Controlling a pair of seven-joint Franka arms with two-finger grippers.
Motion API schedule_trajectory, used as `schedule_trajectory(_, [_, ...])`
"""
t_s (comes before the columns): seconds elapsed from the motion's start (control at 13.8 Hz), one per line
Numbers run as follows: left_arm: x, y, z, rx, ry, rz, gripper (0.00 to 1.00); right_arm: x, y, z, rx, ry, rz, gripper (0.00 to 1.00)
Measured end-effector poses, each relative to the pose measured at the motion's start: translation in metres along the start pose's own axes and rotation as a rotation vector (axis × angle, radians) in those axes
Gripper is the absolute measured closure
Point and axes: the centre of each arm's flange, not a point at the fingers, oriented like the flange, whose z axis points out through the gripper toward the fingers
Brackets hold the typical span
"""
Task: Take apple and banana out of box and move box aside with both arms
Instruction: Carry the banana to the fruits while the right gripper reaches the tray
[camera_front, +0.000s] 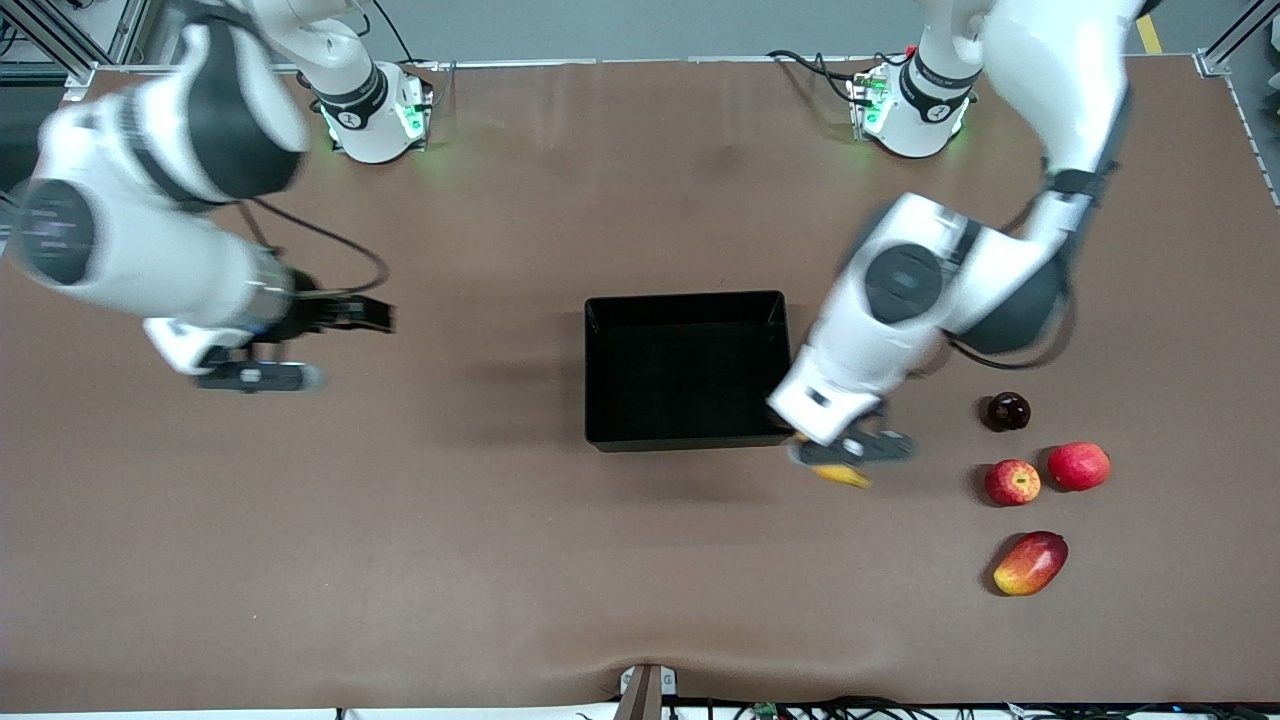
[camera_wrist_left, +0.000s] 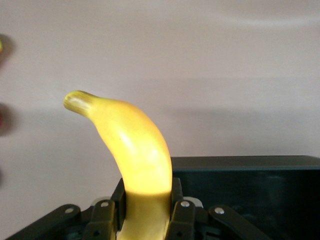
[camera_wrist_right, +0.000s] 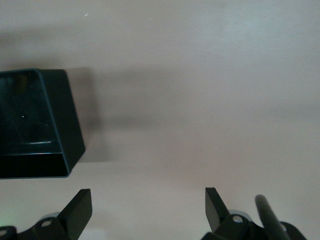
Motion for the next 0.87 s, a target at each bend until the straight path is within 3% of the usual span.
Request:
schedule_trajectory(0.43, [0.027,-0.119,0.068,0.000,-0.100,0.230,0.63,0.004,-0.110,0.107,-0.044,0.014,-0.051,0.00])
schedule_trajectory(0.65, [0.033,-0.148,0.113,-0.013,-0.113,0.316,0.63,0.001,-0.148,0.154,-0.053,0.039,-0.037,0.00])
schedule_trajectory(0.87, [0.036,-0.170,0.150,0.039,-0.111,0.346,0.63,0.001,-0.174,0.197,-0.056,0.064,-0.045,0.00])
